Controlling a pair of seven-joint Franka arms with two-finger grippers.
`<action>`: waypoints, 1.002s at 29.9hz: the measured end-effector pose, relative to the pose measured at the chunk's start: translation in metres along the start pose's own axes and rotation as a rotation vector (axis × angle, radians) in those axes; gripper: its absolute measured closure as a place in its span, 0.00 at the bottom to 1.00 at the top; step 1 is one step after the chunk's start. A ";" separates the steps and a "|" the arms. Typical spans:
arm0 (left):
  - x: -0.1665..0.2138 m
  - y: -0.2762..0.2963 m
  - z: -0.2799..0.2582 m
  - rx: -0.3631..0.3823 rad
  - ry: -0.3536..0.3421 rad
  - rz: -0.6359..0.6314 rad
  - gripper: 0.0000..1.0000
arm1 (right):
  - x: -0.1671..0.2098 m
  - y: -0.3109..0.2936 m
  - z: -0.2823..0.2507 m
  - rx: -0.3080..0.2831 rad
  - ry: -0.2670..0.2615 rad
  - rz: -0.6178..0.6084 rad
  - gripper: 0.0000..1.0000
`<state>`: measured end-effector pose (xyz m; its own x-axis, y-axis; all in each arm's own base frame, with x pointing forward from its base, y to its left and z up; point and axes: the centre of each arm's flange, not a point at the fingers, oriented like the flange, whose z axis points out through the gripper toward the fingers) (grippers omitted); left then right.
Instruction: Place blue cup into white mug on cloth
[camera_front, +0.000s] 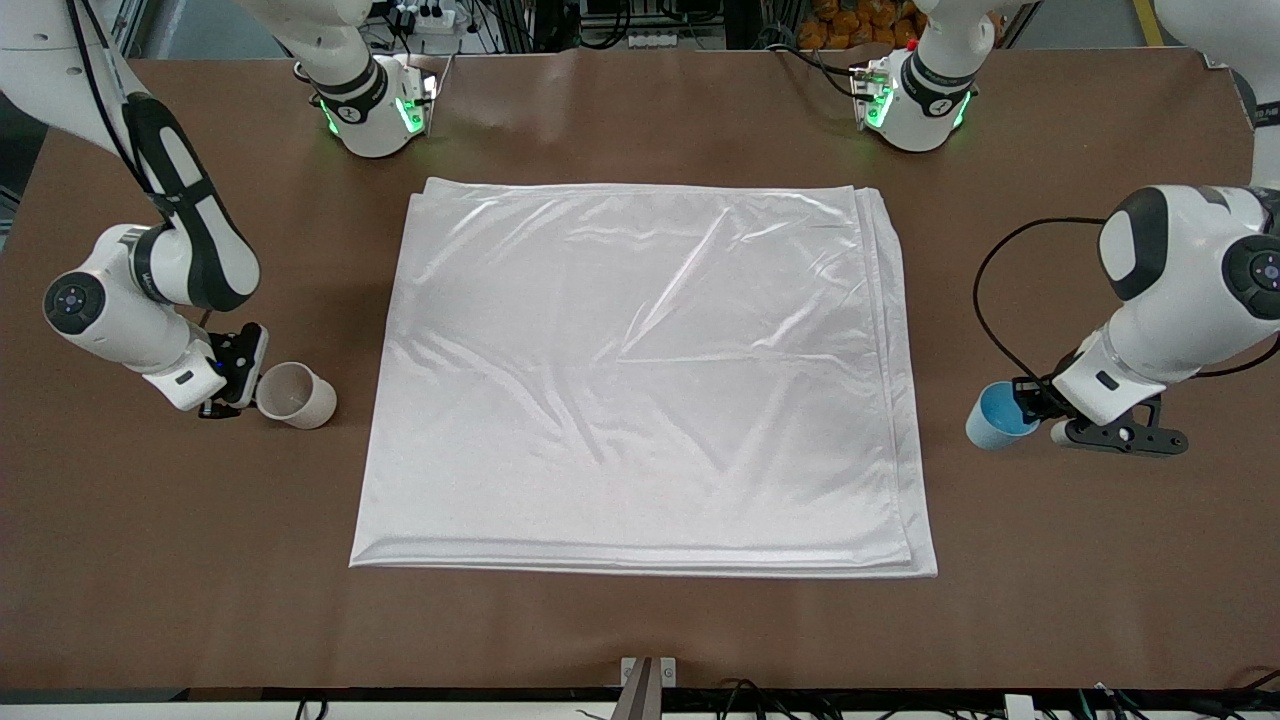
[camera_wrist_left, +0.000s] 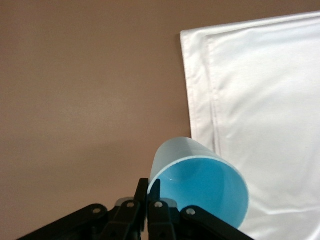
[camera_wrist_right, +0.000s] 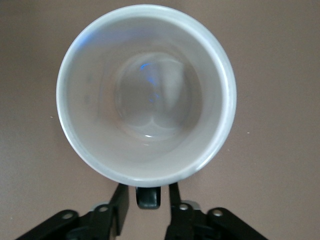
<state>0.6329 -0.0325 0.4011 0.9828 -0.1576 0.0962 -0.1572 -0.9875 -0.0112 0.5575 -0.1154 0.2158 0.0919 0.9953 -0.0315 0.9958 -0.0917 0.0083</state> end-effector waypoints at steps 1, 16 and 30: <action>0.000 0.003 -0.005 0.001 0.002 0.005 0.96 | 0.000 0.000 0.000 -0.001 0.000 -0.001 0.67; 0.000 0.005 -0.004 -0.003 -0.013 0.008 0.96 | -0.003 0.006 -0.009 -0.029 -0.003 -0.018 0.81; 0.006 0.041 -0.015 -0.018 0.002 0.049 0.96 | 0.059 0.030 -0.078 -0.020 0.060 -0.075 0.81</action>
<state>0.6312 -0.0744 0.4163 0.9737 -0.2059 0.0976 -0.2071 -0.9783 0.0023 0.5927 -0.0572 0.2922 0.0161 0.9995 0.0275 0.9995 -0.0169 0.0281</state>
